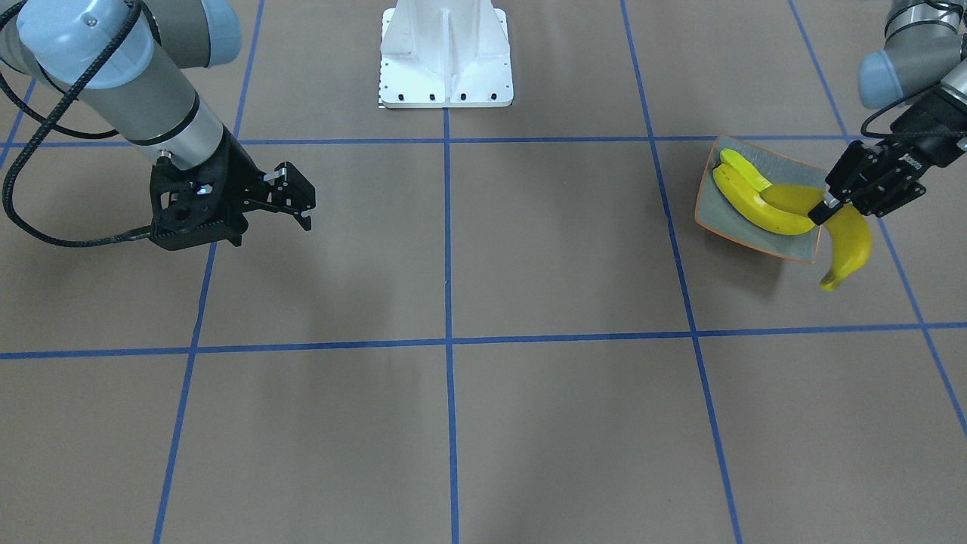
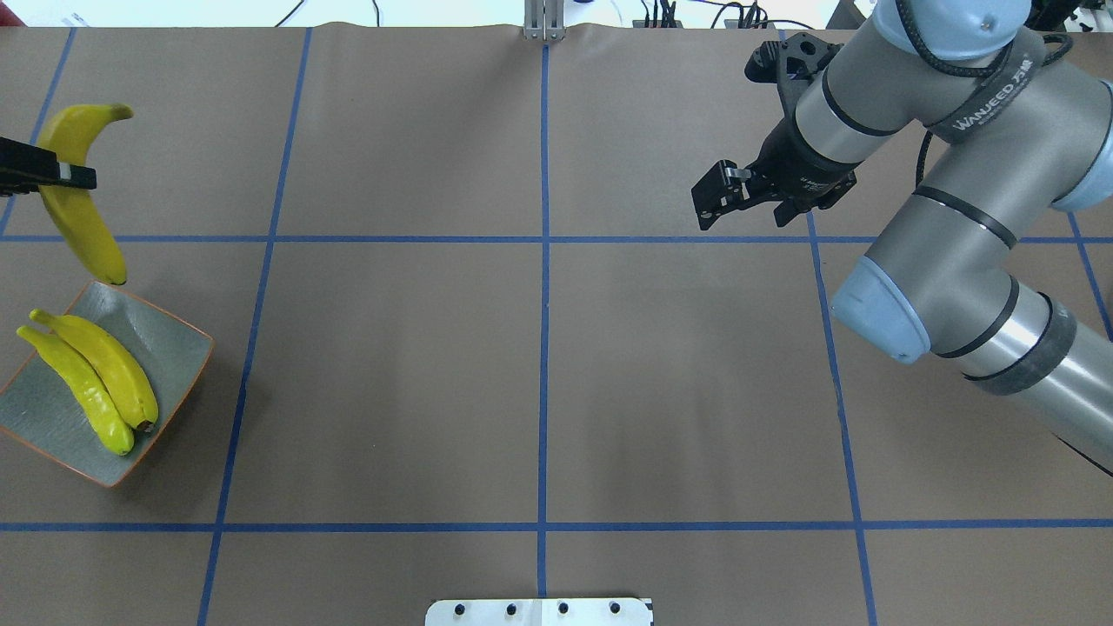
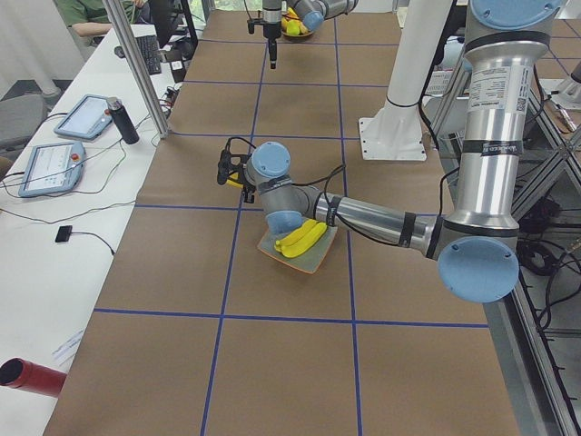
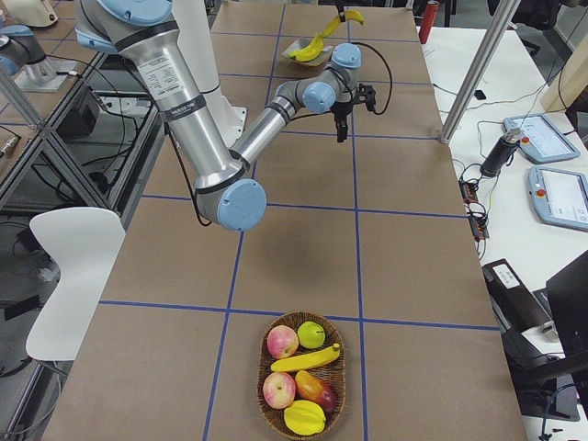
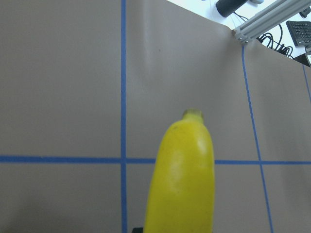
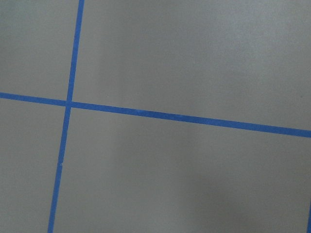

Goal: Transfer all bananas from basket to plate

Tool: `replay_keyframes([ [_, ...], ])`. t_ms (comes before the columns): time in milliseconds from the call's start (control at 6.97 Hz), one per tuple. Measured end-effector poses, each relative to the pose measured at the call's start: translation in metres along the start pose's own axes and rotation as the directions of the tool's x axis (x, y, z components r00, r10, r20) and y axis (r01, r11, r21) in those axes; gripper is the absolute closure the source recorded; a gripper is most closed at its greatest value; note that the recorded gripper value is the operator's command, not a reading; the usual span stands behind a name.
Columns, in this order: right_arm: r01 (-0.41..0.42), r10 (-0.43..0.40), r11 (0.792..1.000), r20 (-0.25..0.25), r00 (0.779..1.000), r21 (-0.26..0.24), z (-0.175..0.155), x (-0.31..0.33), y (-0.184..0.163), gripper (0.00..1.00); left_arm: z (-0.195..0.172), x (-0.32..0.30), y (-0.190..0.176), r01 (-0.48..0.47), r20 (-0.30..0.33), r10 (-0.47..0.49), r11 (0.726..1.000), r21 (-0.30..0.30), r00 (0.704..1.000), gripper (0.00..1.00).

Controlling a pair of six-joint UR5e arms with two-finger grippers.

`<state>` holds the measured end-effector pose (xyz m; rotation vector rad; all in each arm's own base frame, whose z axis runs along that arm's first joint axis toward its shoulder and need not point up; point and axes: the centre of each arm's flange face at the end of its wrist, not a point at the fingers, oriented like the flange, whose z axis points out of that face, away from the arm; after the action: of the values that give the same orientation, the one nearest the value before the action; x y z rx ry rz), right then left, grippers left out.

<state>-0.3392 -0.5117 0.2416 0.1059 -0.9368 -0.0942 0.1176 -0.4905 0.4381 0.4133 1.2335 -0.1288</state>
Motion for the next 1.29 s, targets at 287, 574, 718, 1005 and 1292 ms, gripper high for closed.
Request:
replay_keyframes([
  [287,0.0,0.0,1.0,-0.003,1.0,-0.003,0.002,0.002,0.0,0.01,-0.021,0.033,-0.007,-0.135,0.201,0.135,0.991,-0.016,0.97,1.0],
  [574,-0.001,0.001,1.0,-0.012,1.0,-0.011,0.007,0.008,0.0,0.01,-0.031,0.025,0.019,-0.212,0.388,0.243,0.97,-0.121,0.889,1.0],
  [718,-0.002,0.002,1.0,-0.012,1.0,-0.012,0.008,0.008,0.001,0.01,-0.021,0.013,0.04,-0.22,0.458,0.282,0.958,-0.185,0.843,1.0],
  [1005,-0.005,0.005,1.0,-0.012,1.0,-0.012,0.008,0.009,0.001,0.01,-0.003,0.014,0.071,-0.225,0.527,0.344,0.934,-0.277,0.778,1.0],
  [1292,-0.005,0.005,1.0,-0.013,1.0,-0.014,0.009,0.01,0.001,0.01,0.012,0.025,0.089,-0.264,0.551,0.405,0.91,-0.318,0.73,1.0],
])
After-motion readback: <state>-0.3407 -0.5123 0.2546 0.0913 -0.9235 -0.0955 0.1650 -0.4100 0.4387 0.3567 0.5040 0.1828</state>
